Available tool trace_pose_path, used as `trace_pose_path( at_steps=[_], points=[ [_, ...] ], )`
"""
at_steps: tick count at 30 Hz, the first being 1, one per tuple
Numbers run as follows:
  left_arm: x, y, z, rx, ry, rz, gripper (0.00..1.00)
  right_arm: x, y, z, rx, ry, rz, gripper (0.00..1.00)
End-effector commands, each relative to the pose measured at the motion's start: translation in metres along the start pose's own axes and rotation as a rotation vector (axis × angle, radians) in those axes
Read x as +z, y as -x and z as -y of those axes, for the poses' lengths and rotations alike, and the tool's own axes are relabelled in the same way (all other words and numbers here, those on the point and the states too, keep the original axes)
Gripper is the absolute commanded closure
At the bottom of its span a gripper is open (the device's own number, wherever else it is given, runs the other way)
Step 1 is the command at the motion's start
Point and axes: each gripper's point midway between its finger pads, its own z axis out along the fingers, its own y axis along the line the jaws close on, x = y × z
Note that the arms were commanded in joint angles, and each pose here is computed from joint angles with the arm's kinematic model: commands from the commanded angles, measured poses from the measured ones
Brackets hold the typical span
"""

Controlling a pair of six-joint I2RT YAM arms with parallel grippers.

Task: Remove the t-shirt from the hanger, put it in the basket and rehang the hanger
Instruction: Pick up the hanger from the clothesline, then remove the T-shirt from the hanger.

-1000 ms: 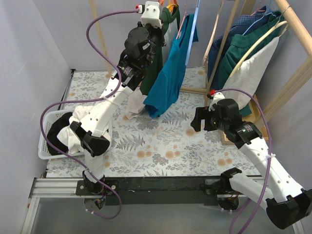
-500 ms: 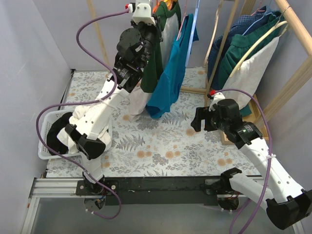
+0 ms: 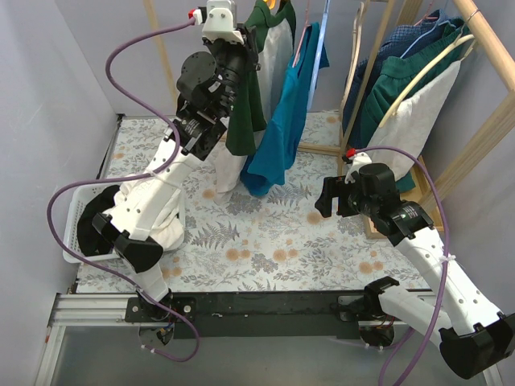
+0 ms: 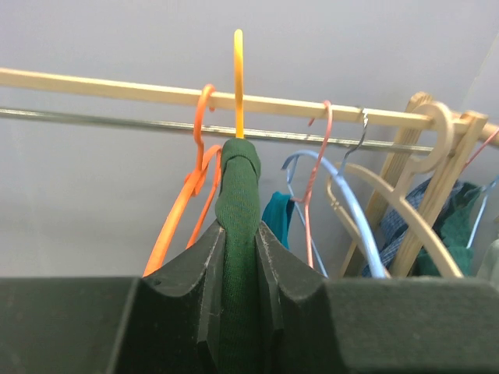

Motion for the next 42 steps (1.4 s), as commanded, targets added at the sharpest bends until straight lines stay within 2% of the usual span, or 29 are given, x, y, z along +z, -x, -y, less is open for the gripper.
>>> trace_pose_path(
  at_steps=[1, 7, 8, 10, 11, 12, 13, 14, 17, 18, 20, 26, 27, 29, 34, 42],
  points=[
    [-0.021, 0.1, -0.002, -0.094, -0.039, 0.215, 1.0, -0.002, -0.001, -0.004, 0.01, 0.019, 0.014, 0.12],
    [-0.034, 0.099, -0.002, -0.095, -0.069, 0.195, 1.0, -0.004, -0.001, -0.005, 0.003, 0.026, 0.012, 0.12],
    [-0.041, 0.107, -0.004, -0.103, -0.077, 0.202, 1.0, -0.005, 0.0, -0.006, -0.011, 0.033, 0.015, 0.1],
    [-0.048, 0.095, -0.003, -0.085, -0.094, 0.145, 1.0, -0.01, 0.006, -0.009, -0.026, 0.044, 0.033, 0.05],
    [-0.06, 0.108, -0.007, -0.1, -0.101, 0.156, 1.0, -0.013, 0.009, -0.009, -0.044, 0.048, 0.049, 0.02],
    [-0.064, 0.089, -0.008, -0.085, -0.103, 0.109, 1.0, -0.016, 0.011, -0.009, -0.053, 0.044, 0.06, 0.02],
    [-0.071, 0.085, -0.008, -0.082, -0.119, 0.091, 1.0, -0.019, 0.016, -0.008, -0.061, 0.039, 0.072, 0.02],
    [-0.089, 0.102, -0.015, -0.095, -0.124, 0.113, 1.0, -0.021, 0.018, -0.009, -0.07, 0.04, 0.078, 0.02],
    [-0.112, 0.084, -0.023, -0.085, -0.132, 0.054, 1.0, -0.025, 0.022, -0.009, -0.102, 0.04, 0.071, 0.02],
    [-0.13, 0.095, -0.03, -0.094, -0.136, 0.056, 1.0, -0.026, 0.022, -0.01, -0.113, 0.042, 0.066, 0.02],
    [-0.144, 0.087, -0.031, -0.087, -0.159, 0.02, 1.0, -0.028, 0.025, -0.01, -0.12, 0.04, 0.067, 0.02],
    [-0.206, 0.105, -0.047, -0.088, -0.216, -0.009, 1.0, -0.035, 0.037, -0.01, -0.16, 0.031, 0.101, 0.04],
    [-0.214, 0.097, -0.048, -0.064, -0.229, -0.057, 1.0, -0.039, 0.044, -0.012, -0.167, 0.032, 0.123, 0.07],
    [-0.227, 0.109, -0.054, -0.052, -0.233, -0.062, 1.0, -0.042, 0.053, -0.013, -0.198, 0.036, 0.143, 0.1],
    [-0.256, 0.102, -0.059, -0.005, -0.274, -0.17, 1.0, -0.066, 0.096, -0.032, -0.281, 0.09, 0.265, 0.11],
    [-0.29, 0.135, -0.039, 0.001, -0.466, -0.154, 1.0, -0.1, 0.154, -0.047, -0.352, 0.086, 0.428, 0.09]
  ],
)
